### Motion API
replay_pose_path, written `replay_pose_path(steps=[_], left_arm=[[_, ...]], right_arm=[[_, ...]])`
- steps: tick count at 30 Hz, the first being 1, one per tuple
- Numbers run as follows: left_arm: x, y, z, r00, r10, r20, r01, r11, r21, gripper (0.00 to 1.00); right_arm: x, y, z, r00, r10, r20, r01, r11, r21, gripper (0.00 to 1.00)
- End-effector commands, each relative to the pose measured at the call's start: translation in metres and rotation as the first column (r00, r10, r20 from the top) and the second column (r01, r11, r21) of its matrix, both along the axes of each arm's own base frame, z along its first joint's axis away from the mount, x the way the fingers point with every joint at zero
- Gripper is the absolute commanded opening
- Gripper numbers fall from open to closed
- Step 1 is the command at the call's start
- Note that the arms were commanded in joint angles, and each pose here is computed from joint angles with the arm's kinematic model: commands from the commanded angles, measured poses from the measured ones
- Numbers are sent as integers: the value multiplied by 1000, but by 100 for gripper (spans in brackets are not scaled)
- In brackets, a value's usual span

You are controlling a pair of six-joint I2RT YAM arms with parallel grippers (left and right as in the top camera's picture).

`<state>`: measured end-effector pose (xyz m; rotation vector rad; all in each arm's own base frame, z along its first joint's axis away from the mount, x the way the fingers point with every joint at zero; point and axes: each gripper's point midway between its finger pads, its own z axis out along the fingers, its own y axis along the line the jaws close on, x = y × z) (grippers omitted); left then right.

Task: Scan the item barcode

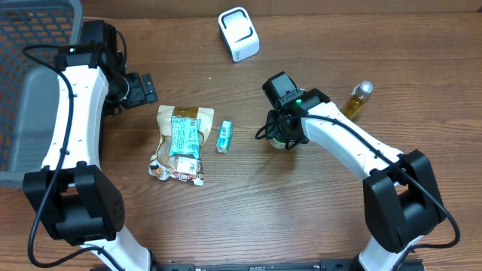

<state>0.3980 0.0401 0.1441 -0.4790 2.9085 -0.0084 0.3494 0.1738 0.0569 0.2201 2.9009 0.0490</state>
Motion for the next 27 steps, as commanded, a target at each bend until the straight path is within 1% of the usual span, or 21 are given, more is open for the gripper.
replay_pose_path(steps=[1,9,13,16,27], left_arm=[[-1,-4,1,1000,-23,3,23,1000,-4,100],[-1,-4,1,1000,-23,3,23,1000,-4,99],[-1,-4,1,1000,-23,3,23,1000,-4,99],[0,-4,1,1000,-23,4,23,1000,-4,100],[0,-4,1,1000,-23,3,23,1000,-4,100]], right_arm=[[-1,2,1,1000,5,2,-5,1000,2,48],[-2,1,0,1000,5,-5,-5,1000,-2,49],[-2,1,0,1000,5,-5,-5,1000,-3,53],[-3,1,0,1000,5,-6,-5,1000,-3,53],[-3,1,0,1000,6,-5,-6,1000,-3,70]])
